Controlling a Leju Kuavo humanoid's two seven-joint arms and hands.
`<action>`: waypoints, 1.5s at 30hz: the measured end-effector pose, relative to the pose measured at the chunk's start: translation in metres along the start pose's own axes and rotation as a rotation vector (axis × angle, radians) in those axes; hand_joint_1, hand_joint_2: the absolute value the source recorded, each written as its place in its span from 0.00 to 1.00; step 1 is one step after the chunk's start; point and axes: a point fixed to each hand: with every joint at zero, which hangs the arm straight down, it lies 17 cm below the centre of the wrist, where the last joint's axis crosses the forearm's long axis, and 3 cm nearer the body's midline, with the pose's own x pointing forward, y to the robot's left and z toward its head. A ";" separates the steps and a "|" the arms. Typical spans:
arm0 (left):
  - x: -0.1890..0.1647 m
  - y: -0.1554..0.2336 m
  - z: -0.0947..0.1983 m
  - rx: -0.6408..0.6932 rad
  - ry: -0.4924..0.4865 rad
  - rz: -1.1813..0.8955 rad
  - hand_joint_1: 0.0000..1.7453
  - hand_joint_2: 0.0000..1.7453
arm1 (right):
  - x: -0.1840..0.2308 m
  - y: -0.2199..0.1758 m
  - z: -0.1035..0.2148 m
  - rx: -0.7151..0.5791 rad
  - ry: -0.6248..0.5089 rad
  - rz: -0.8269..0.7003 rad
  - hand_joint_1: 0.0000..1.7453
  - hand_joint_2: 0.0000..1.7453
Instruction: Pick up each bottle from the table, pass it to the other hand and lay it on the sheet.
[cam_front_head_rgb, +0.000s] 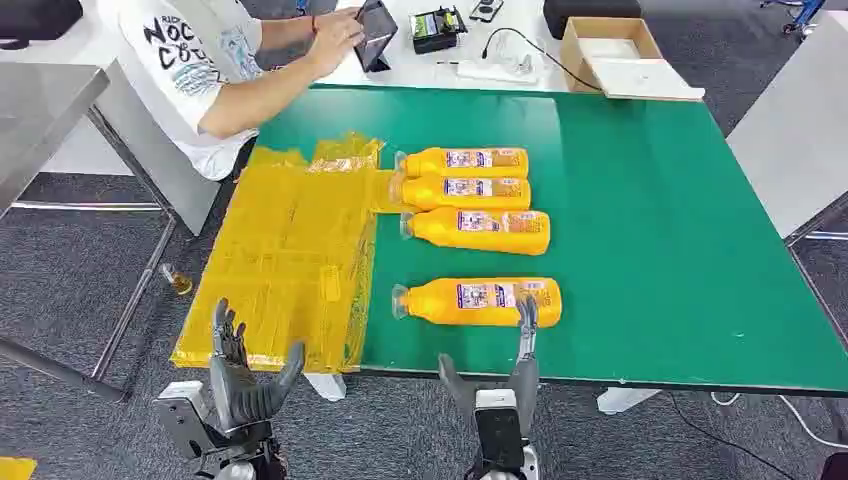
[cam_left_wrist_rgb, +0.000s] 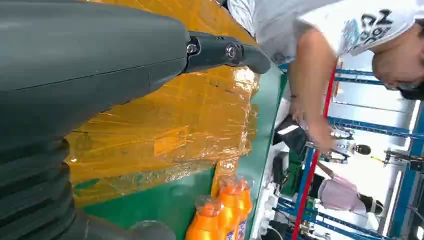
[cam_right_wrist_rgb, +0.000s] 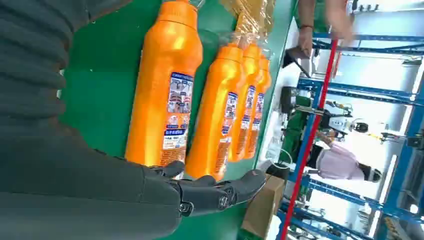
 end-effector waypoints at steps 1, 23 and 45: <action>0.000 0.000 0.000 -0.001 0.000 0.001 0.00 1.00 | 0.000 0.000 0.000 -0.001 0.000 0.001 0.00 1.00; 0.005 -0.021 -0.008 -0.045 -0.015 0.014 0.00 1.00 | -0.006 -0.013 0.001 -0.037 0.021 0.010 0.00 1.00; 0.036 -0.049 -0.059 -0.128 -0.185 -0.111 0.00 1.00 | -0.008 -0.054 -0.091 0.090 -0.157 0.489 0.00 1.00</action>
